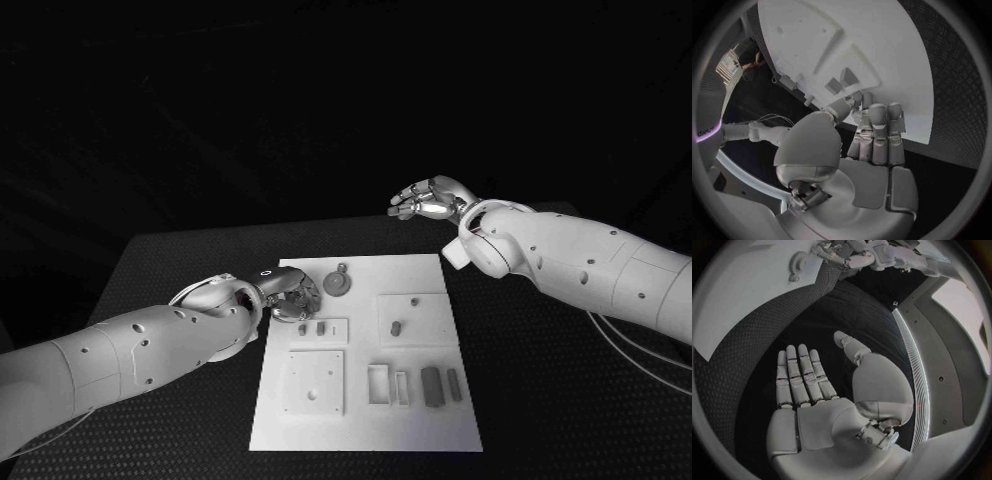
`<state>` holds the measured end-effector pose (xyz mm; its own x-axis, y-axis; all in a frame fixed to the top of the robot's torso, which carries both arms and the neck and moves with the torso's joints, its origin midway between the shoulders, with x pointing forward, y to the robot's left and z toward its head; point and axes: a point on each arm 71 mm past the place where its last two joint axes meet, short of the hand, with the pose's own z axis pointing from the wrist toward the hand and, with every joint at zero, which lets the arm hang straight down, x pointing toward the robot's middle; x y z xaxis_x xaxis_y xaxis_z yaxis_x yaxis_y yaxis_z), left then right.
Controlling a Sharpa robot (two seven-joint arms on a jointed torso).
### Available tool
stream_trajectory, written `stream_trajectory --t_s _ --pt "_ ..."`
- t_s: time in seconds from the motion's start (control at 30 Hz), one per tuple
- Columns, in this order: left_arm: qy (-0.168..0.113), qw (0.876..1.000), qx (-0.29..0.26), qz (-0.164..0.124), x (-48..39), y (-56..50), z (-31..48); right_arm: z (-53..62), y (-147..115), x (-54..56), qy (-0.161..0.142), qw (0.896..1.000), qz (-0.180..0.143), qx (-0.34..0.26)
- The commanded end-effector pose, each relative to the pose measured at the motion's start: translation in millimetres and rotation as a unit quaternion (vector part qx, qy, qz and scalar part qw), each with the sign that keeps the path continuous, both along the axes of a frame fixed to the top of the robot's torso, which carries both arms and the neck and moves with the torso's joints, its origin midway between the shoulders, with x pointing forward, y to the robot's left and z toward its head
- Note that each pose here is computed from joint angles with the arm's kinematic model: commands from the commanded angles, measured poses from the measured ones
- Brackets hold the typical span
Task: Assemble the parts on the task board
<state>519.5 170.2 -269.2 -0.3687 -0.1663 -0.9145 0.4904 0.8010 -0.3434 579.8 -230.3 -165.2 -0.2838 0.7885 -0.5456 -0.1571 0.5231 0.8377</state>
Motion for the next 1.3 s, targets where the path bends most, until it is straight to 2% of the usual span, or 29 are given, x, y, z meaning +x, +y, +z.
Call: stream_trajectory --t_s 0.03,0.33,0.47,0.53,0.6,0.7,0.77,0.83,0.93,1.03,1.1,1.2,1.23,1.3 --pt "0.005 1.0 -0.002 0.004 -0.2 1.1 -1.2 0.0 1 -0.4 0.0 1.0 0.006 0.0" --pt "0.007 1.0 0.005 0.016 2.2 11.6 -2.4 -0.1 -1 -0.6 0.0 1.0 0.004 0.0" --pt "0.005 1.0 0.003 0.025 6.1 21.2 -1.8 -0.3 -3 -0.8 0.001 1.0 0.001 -0.002" --pt "0.013 0.999 -0.011 0.038 10.8 29.6 -0.5 0.5 -7 -2.1 -0.005 1.0 -0.014 -0.014" --pt "0.012 0.999 -0.023 0.048 14.7 35.7 2.2 1.0 -7 -4.0 -0.011 1.0 -0.008 -0.028" --pt "0.038 0.992 -0.075 0.089 22.8 46.5 7.7 0.9 -7 -6.6 -0.014 0.999 0.003 -0.044" --pt "0.082 0.975 -0.143 0.146 31.7 60.8 11.1 0.0 -7 -8.9 -0.012 0.998 0.018 -0.053" --pt "0.117 0.949 -0.217 0.196 38.5 74.0 14.7 -0.6 -7 -11.6 -0.011 0.997 0.038 -0.067" --pt "0.139 0.917 -0.29 0.235 41.2 86.0 19.8 -1.0 -12 -16.5 -0.021 0.992 0.06 -0.111" --pt "0.142 0.898 -0.337 0.244 42.2 90.8 28.8 -2.0 -17 -20.5 -0.029 0.984 0.075 -0.157" --pt "0.146 0.891 -0.358 0.239 41.4 91.6 33.7 -2.9 -19 -23.0 -0.032 0.979 0.084 -0.183" --pt "0.163 0.878 -0.391 0.223 37.9 92.2 41.8 -8.2 -20 -28.0 -0.017 0.966 0.104 -0.235" --pt "0.17 0.875 -0.399 0.215 36.9 91.8 45.5 -10.3 -20 -30.1 -0.014 0.96 0.11 -0.255" --pt "0.17 0.876 -0.403 0.2 34.3 90.5 52.3 -15.0 -19 -34.8 -0.016 0.95 0.119 -0.289"
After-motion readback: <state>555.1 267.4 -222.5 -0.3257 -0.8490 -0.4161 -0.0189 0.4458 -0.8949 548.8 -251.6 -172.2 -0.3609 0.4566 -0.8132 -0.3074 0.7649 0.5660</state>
